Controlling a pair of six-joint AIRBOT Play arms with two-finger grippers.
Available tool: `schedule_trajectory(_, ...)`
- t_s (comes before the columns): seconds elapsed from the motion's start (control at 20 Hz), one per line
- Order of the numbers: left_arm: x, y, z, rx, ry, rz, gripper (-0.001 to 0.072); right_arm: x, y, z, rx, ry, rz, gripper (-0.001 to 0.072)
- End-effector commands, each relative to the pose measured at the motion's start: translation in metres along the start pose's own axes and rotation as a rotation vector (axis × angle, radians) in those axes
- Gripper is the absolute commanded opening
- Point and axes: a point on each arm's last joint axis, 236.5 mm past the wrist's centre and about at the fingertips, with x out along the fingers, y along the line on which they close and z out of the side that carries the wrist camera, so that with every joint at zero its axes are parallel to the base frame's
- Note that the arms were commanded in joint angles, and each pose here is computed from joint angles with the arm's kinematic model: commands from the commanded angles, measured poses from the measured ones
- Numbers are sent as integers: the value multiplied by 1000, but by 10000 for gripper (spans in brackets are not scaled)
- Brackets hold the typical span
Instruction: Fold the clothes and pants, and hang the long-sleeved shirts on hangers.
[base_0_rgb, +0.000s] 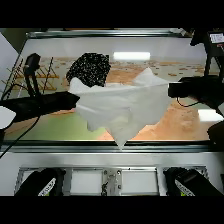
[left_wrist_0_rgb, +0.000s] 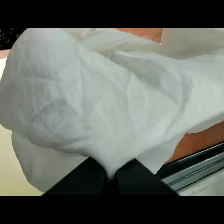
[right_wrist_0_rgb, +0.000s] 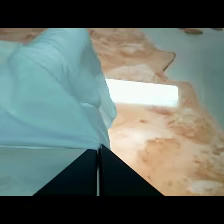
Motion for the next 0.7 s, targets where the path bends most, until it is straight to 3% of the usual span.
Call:
schedule_trajectory(0.0,25,18,-22,-41,78,26,11,9,27,-26,30,72,107,6)
schedule_trajectory(0.15,46,24,-12,-40,120,43,13,22,32,-26,26,83,110,6)
schedule_trajectory(0.2,50,23,-6,-14,129,43,157,23,32,-28,25,92,107,6)
schedule_trajectory(0.25,52,22,0,9,135,46,459,23,31,-30,24,101,104,6)
schedule_trajectory(0.3,53,20,6,15,138,44,576,23,31,-32,23,107,102,6)
schedule_trajectory(0.65,89,-5,-44,87,218,7,548,23,31,-36,25,126,101,6)
